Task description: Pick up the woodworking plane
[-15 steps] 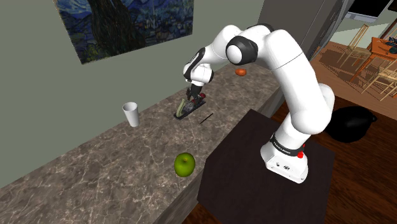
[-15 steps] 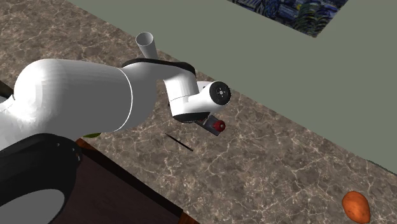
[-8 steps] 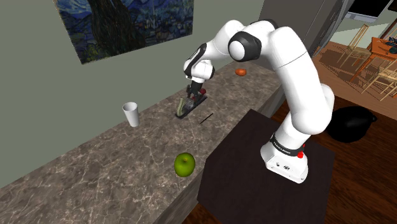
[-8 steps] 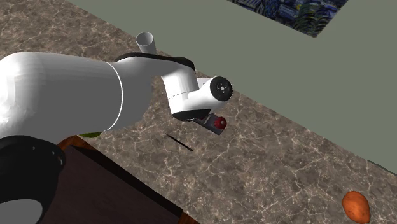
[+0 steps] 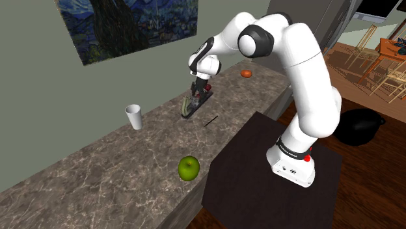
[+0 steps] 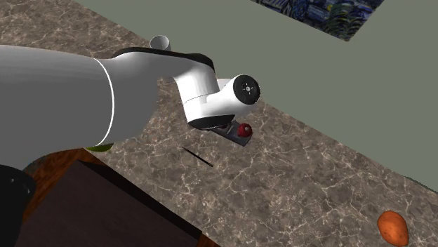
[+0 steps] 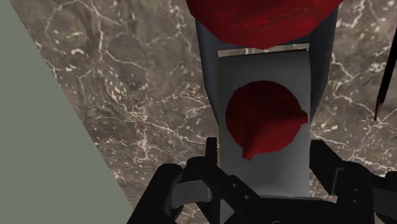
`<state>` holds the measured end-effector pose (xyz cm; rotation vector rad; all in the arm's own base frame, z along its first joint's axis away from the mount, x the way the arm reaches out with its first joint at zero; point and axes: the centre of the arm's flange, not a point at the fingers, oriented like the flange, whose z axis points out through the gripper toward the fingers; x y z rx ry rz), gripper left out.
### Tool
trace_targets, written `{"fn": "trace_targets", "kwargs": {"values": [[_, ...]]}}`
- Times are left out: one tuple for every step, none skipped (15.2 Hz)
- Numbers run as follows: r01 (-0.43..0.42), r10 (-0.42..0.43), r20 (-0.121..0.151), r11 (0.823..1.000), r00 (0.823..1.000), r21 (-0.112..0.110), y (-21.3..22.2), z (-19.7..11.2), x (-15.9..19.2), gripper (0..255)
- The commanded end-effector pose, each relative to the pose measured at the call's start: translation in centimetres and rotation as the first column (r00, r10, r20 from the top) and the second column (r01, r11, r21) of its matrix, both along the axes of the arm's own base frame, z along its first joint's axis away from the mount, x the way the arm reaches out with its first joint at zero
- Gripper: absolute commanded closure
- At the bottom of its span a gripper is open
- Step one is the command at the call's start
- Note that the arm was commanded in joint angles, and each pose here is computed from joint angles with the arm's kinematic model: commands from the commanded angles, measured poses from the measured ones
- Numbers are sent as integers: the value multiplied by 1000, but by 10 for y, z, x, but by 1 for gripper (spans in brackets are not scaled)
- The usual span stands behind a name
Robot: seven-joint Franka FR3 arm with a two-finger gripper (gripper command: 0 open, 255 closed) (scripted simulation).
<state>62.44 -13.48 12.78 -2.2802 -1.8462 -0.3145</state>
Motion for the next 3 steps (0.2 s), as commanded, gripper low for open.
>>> {"fn": "trace_targets", "kwargs": {"values": [[0,0,1,1000,1000,0,1,12,1,255],[0,0,1,1000,1000,0,1,13,1,255],[0,0,1,1000,1000,0,1,13,1,255]]}}
